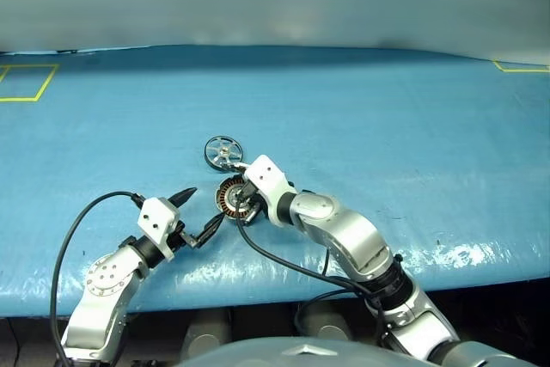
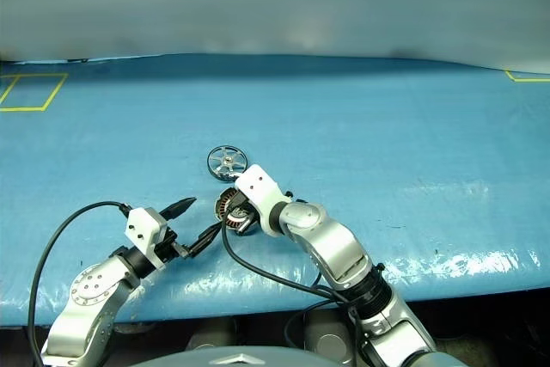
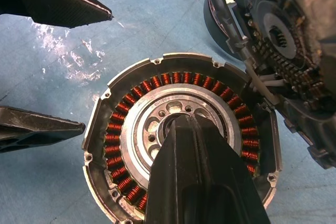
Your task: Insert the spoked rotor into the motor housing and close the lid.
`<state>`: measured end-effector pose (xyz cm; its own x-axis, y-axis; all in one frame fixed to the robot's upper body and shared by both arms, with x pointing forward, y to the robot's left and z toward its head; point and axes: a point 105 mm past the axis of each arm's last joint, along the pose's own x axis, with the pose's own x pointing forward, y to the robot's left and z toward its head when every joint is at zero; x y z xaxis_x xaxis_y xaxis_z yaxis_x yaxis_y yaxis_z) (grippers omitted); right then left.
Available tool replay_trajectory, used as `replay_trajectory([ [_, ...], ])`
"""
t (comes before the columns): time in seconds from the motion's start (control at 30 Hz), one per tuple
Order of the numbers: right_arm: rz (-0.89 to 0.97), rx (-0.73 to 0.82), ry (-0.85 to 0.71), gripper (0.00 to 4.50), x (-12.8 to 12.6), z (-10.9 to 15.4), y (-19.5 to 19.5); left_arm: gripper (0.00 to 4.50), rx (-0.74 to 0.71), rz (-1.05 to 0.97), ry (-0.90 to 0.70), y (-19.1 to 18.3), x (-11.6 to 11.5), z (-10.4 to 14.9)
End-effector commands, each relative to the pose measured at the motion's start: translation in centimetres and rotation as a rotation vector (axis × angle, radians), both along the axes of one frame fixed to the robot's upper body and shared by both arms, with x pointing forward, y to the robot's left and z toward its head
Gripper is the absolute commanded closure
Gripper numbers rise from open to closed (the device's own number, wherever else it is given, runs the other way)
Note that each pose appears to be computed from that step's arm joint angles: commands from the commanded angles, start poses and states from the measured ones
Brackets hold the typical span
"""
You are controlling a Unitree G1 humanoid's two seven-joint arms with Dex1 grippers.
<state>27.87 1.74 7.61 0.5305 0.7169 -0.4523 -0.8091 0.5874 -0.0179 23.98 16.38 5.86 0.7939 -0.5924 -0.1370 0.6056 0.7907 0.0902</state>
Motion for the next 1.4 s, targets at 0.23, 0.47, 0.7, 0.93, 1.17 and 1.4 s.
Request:
replay_trajectory([
  [0.23, 0.085, 0.02, -0.015, 4.48, -1.3, 0.8, 0.9, 0.0, 0.011, -0.006, -0.023, 0.0, 0.2, 0.4],
  [0.47, 0.092, 0.044, -0.038, 4.48, -1.2, 0.6, 1.0, 0.0, 0.012, -0.006, -0.017, 0.0, 0.2, 0.2],
  [0.7, 0.044, 0.037, -0.066, 4.48, -0.3, 0.6, 0.7, 0.0, 0.011, -0.003, -0.013, 0.0, 0.1, 0.2],
  [0.93, 0.042, 0.029, -0.075, 4.48, -0.3, 0.8, 0.6, 0.0, 0.012, -0.002, -0.012, 0.0, 0.1, 0.2],
  [1.17, 0.047, -0.004, -0.06, 4.48, -0.7, 0.6, -0.2, 0.0, 0.013, -0.003, -0.012, 0.0, 0.1, 0.1],
  [1.4, -0.004, 0.015, -0.069, 4.48, -0.2, 0.8, -0.8, 0.0, 0.012, -0.01, -0.008, -0.2, 0.2, 0.1],
])
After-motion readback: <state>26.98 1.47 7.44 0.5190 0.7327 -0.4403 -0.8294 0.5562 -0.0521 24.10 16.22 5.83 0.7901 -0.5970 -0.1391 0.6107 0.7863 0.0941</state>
